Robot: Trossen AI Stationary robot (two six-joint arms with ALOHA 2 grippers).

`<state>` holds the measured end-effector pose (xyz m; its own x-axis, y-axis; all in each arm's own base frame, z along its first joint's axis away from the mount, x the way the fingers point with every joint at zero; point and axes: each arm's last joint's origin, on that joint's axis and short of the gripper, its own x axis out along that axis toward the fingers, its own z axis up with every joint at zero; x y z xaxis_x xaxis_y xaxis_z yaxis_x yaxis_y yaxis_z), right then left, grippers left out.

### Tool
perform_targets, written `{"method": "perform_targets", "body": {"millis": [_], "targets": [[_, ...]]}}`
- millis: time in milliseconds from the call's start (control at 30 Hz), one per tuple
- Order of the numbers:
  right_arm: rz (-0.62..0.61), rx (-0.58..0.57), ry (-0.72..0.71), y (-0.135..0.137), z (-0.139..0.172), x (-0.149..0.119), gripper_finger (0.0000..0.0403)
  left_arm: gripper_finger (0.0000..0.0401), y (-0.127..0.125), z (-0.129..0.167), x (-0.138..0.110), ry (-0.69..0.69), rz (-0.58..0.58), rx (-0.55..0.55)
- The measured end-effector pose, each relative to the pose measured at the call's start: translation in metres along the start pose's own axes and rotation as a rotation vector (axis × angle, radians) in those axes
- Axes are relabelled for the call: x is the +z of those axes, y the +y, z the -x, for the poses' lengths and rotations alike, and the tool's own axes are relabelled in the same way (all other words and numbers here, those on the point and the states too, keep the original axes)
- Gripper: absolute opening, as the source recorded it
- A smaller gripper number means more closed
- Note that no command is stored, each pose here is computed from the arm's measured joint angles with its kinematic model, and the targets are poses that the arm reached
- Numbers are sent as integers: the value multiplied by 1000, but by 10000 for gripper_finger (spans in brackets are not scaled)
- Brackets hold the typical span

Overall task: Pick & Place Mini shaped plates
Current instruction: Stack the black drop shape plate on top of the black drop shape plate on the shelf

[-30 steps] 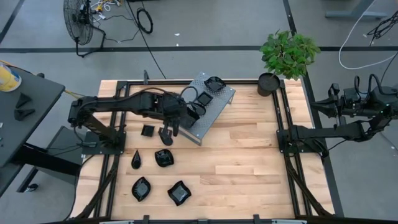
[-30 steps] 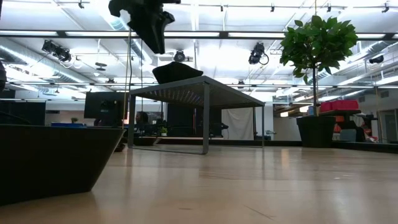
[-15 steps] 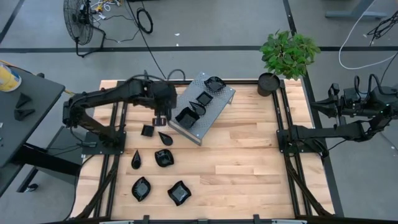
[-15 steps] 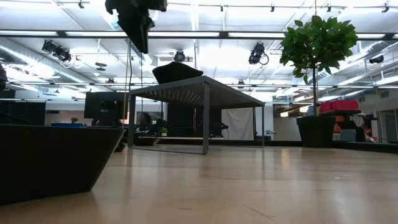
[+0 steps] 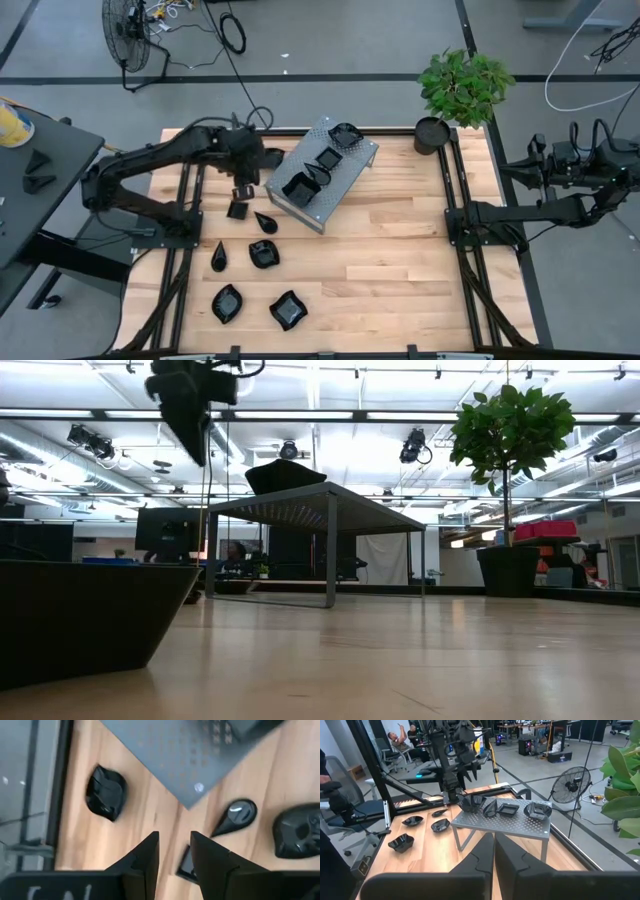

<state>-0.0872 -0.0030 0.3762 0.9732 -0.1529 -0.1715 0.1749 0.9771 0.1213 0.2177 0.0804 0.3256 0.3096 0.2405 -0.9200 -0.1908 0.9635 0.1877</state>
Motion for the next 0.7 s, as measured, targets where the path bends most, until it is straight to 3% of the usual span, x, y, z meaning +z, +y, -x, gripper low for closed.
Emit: {"method": "perform_targets", "body": {"millis": [200, 533, 700], "targets": [[0, 0, 0, 0, 0, 0, 20, 117, -14, -15, -15, 3, -39, -89], [0, 0, 0, 0, 0, 0, 20, 117, -42, -53, -33, 24, -395, -153], [0, 0, 0, 0, 0, 0, 20, 120, -51, -74, -40, -26, -492, -227]]}}
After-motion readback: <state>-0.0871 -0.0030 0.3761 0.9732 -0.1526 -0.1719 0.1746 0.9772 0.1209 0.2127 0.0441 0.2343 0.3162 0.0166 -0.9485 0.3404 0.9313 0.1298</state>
